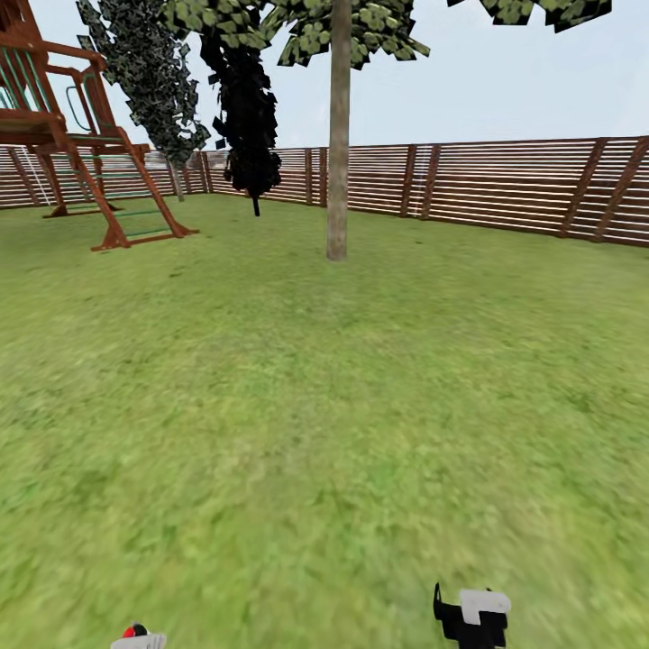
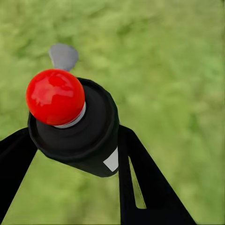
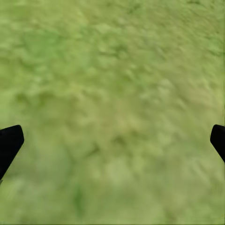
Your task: In the garden, pick up the pesticide atomizer on the floor and spray pesticide onto both trees until each tree trunk is fully covered.
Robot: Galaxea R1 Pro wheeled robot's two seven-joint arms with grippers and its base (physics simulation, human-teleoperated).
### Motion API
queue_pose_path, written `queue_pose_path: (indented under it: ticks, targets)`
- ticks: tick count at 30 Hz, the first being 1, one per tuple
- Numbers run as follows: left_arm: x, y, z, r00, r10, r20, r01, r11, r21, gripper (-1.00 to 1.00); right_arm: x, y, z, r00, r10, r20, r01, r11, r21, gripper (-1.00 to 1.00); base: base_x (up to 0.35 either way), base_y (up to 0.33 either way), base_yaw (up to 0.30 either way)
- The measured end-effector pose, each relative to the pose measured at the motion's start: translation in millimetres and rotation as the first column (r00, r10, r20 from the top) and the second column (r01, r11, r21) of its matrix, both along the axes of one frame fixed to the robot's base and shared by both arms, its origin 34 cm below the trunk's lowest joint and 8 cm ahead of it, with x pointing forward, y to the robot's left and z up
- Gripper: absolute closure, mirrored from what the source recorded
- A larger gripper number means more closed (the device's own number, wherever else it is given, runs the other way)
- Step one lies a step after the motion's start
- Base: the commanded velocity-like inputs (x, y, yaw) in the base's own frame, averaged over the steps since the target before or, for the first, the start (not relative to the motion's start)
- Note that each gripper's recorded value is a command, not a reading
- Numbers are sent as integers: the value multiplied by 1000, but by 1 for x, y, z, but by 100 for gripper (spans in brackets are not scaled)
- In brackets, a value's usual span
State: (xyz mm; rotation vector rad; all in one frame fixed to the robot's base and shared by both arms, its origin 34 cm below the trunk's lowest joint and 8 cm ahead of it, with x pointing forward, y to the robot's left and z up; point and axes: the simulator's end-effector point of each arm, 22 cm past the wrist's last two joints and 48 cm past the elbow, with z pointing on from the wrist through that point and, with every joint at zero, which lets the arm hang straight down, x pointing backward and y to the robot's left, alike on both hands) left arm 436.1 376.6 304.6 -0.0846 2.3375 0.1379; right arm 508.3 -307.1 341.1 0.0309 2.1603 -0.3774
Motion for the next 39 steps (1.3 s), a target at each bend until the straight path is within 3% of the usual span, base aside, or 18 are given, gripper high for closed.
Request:
queue_pose_path:
  ticks: [39]
  targets:
    - [0,0,0,1000,0,-1,0,1000,0,100,0,0,0,1000,1,0,-1,1000,0,-100,338,0,0]
